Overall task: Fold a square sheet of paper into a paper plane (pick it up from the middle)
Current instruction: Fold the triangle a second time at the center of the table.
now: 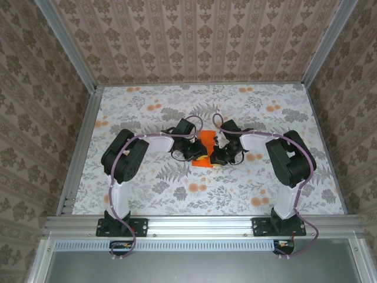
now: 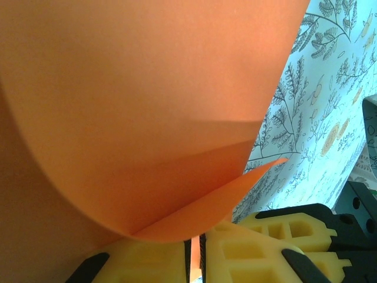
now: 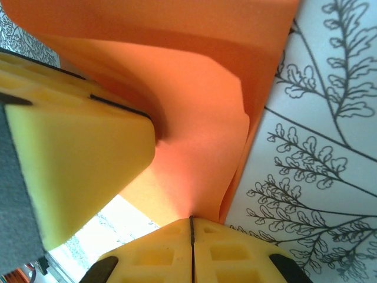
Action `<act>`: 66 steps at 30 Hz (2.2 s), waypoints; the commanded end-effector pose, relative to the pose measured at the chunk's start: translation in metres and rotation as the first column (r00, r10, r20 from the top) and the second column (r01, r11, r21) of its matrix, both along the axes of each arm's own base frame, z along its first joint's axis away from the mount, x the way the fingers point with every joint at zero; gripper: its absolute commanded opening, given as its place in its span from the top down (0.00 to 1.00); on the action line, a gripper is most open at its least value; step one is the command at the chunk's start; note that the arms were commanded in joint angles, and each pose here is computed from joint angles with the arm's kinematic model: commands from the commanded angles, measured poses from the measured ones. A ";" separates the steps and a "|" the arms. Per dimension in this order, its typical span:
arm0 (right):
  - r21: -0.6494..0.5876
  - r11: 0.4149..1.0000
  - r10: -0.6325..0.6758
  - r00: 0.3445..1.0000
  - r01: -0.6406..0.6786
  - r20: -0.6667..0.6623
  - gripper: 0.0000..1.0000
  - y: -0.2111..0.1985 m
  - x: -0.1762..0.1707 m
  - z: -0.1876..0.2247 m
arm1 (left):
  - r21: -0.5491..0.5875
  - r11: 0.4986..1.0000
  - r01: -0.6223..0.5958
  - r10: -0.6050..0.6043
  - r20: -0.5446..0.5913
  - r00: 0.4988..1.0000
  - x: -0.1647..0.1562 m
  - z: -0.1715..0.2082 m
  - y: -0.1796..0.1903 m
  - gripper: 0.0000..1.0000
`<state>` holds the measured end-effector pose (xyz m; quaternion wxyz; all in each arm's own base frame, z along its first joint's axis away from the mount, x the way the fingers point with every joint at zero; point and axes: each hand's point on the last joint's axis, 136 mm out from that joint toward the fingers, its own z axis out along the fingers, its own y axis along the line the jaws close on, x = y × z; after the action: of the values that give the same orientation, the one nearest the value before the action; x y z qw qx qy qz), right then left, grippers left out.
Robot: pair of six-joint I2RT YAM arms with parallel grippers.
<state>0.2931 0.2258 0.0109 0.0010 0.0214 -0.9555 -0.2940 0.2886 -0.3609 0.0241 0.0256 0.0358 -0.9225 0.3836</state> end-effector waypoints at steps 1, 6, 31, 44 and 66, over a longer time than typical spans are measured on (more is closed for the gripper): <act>-0.218 0.976 -0.005 0.995 -0.017 -0.099 0.93 -0.038 -0.028 -0.031 | 0.033 0.999 -0.015 0.014 0.028 1.000 0.016 0.000 0.010 0.86; -0.280 0.960 -0.004 0.993 -0.029 -0.118 0.93 -0.048 -0.033 -0.036 | 0.039 0.999 -0.017 0.016 0.035 0.999 0.023 -0.002 0.016 0.85; -0.281 0.960 -0.012 0.994 -0.019 -0.110 0.93 -0.048 -0.032 -0.033 | 0.059 0.997 -0.047 0.038 0.137 0.990 0.075 0.018 0.050 0.85; -0.283 0.959 -0.025 0.993 -0.008 -0.111 0.95 -0.048 -0.033 -0.035 | -0.019 1.000 0.009 -0.007 0.118 0.993 0.009 0.028 -0.001 0.88; -0.355 0.934 -0.017 0.992 -0.028 -0.124 0.96 -0.063 -0.039 -0.043 | 0.129 0.991 -0.023 0.019 0.026 0.999 0.008 -0.021 0.011 0.90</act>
<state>0.2917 0.2175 0.0091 -0.0002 0.0280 -0.9664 -0.2556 0.2839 -0.3697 0.0213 0.0100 0.0136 -0.9314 0.3637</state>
